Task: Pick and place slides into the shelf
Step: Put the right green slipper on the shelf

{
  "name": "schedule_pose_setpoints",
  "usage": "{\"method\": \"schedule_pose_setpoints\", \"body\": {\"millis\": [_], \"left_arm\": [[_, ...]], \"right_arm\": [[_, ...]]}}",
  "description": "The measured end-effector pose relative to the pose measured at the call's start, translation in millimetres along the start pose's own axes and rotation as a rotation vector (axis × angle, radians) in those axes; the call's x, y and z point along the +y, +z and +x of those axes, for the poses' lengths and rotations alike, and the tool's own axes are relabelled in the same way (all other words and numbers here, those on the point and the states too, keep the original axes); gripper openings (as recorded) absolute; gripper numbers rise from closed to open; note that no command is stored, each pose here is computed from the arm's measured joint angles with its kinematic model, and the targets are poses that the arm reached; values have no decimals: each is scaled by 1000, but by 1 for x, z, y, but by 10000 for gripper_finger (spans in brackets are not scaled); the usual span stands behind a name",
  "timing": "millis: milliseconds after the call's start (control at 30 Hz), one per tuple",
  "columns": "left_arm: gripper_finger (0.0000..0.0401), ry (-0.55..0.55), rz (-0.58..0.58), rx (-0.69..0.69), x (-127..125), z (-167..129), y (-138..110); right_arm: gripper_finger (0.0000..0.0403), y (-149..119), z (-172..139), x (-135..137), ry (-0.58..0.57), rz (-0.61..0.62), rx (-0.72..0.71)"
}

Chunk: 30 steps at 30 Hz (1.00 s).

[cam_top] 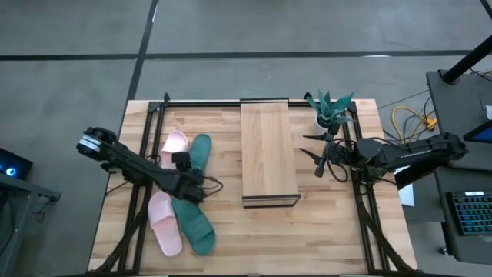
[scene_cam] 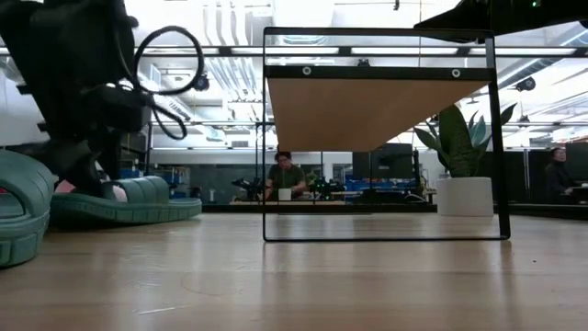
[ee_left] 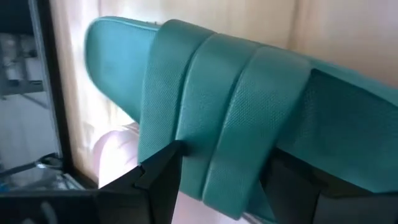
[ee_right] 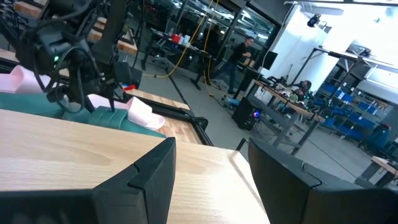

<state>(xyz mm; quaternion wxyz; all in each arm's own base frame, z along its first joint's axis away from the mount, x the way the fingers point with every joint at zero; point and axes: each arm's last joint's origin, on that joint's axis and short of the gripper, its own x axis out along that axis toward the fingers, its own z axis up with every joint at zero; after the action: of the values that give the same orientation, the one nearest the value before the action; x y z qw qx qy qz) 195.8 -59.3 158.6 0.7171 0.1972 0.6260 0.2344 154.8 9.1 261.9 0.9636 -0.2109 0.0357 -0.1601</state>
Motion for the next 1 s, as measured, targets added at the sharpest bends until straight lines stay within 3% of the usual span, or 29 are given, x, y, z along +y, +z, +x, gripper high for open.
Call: {"method": "schedule_pose_setpoints", "body": {"millis": [300,600,833,1000], "left_arm": [[173,80,24,18,-6,9,2],[12,54,-29,-51,10,-7,-3],[3,2,-98,-173,32,-30,-10],[2,81,-88,-307,51,-46,-16]], "right_arm": [[192,0,0,0,0,0,0],[192,0,0,0,-2,-16,-5],[192,1,0,0,-5,-62,-11],[192,5,0,-2,-23,-42,-47]]}}
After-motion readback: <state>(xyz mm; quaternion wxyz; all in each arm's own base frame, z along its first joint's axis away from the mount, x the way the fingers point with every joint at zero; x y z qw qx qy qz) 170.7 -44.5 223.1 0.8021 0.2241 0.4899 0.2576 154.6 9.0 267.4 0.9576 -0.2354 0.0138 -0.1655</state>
